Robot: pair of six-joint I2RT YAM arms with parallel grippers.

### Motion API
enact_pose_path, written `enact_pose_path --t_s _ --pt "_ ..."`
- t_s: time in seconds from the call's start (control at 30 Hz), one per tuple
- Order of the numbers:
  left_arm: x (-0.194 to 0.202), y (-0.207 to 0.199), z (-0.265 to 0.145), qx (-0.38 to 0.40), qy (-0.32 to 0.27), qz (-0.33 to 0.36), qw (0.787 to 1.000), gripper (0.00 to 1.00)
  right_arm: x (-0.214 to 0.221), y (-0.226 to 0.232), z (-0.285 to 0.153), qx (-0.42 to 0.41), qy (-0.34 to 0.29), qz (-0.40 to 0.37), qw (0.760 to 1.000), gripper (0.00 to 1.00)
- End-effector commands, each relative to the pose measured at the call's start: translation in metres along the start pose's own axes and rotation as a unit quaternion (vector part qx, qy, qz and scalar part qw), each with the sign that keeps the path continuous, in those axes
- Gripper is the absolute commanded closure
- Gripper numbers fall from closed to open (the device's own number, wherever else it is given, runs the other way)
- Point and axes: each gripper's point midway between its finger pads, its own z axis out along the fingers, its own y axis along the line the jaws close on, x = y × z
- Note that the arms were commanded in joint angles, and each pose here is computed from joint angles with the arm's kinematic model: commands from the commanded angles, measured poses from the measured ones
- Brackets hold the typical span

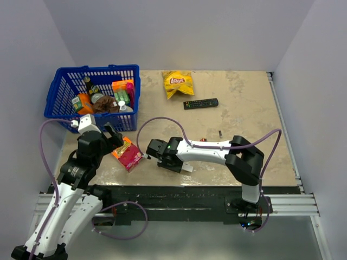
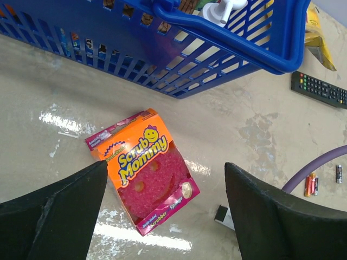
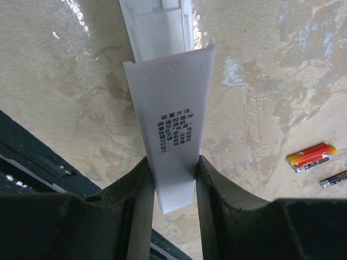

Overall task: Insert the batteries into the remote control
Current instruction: Load the battery cover into the remote control.

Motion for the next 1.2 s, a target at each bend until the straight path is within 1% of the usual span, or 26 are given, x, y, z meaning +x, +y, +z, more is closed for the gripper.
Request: enact_pose_path --t_s 0.0,0.2,0.47,0.73,1.17 --pt "-0.008 -0.006 0.000 0.008 -0.010 -0.002 1.000 0.08 -0.015 -0.011 -0.003 0.031 -0.020 -0.010 0.999 0.98" --pt "-0.012 -0.011 0.003 0.016 -0.014 0.006 1.000 0.08 -0.017 -0.015 0.000 0.051 -0.012 -0.023 0.998 0.96" --pt "-0.009 -0.016 0.008 0.026 -0.008 0.012 1.000 0.08 -0.021 -0.012 0.003 0.046 -0.013 -0.034 0.998 0.92" --pt "-0.009 -0.019 0.010 0.031 -0.006 0.017 0.999 0.08 -0.023 -0.019 0.002 0.063 -0.012 -0.074 0.995 0.91" --pt "-0.010 -0.024 0.012 0.041 -0.006 0.021 0.999 0.08 -0.021 -0.014 0.008 0.049 -0.012 -0.117 0.992 0.88"
